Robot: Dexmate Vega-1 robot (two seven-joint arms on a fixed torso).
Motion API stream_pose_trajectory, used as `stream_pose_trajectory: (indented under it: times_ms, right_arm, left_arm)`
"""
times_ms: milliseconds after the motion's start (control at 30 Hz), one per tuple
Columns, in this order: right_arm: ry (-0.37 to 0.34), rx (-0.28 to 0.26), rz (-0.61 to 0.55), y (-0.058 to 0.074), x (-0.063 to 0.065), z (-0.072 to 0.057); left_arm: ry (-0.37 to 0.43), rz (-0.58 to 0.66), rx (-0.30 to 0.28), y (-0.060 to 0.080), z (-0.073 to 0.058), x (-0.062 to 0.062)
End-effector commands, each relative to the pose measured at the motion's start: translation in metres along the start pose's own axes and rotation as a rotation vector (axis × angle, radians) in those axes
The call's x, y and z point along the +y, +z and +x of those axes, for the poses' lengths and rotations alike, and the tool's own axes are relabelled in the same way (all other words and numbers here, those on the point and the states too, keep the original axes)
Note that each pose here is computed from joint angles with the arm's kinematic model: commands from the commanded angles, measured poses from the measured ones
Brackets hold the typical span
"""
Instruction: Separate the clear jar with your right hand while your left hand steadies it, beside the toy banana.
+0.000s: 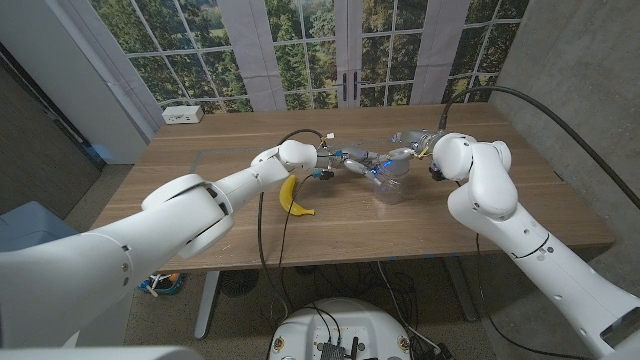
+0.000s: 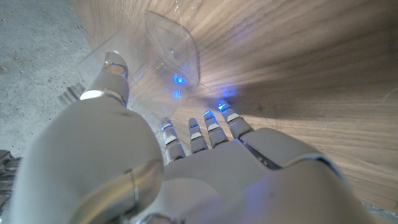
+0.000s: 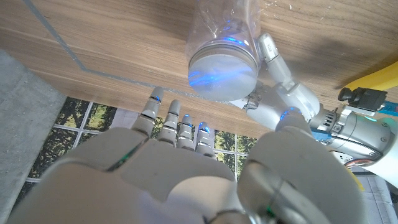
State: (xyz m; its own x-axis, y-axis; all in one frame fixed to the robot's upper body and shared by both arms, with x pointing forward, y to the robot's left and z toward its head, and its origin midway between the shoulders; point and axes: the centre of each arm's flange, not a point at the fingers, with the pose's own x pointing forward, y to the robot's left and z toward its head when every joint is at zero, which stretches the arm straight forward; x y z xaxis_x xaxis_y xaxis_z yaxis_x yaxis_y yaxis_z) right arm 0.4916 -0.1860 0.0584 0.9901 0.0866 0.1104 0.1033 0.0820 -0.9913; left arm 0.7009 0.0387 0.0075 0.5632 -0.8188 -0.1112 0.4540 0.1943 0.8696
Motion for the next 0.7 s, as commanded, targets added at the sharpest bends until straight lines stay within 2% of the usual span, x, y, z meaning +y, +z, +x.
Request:
stream_pose_trajectory:
  times_ms: [33,133,233,367,567,700]
  right_arm:
    - [-0.069,0.119,-0.105,0.014,0.005,-0.003]
    - [-0.082,0.172,-0.148,0.018,0.007,-0.003]
    - [-0.02,0.208,-0.173,0.02,0.005,0.0]
    - [0.001,0.243,-0.2,0.024,0.005,0.001]
    - [0.067,0.266,-0.225,0.028,0.003,0.006]
    - [0.115,0.257,-0.227,0.029,0.004,0.01]
  left_arm:
    - [0.004,0.004,0.004,0.001,0.0,0.0]
    - [0.005,0.005,0.003,0.001,0.0,0.001]
    - [0.006,0.003,0.004,0.0,0.0,0.001]
    - [0.009,0.006,0.007,-0.001,0.0,0.002]
    - [0.008,0.005,0.006,-0.001,0.001,0.003]
    - [0.006,0.005,0.008,-0.001,0.002,0.004]
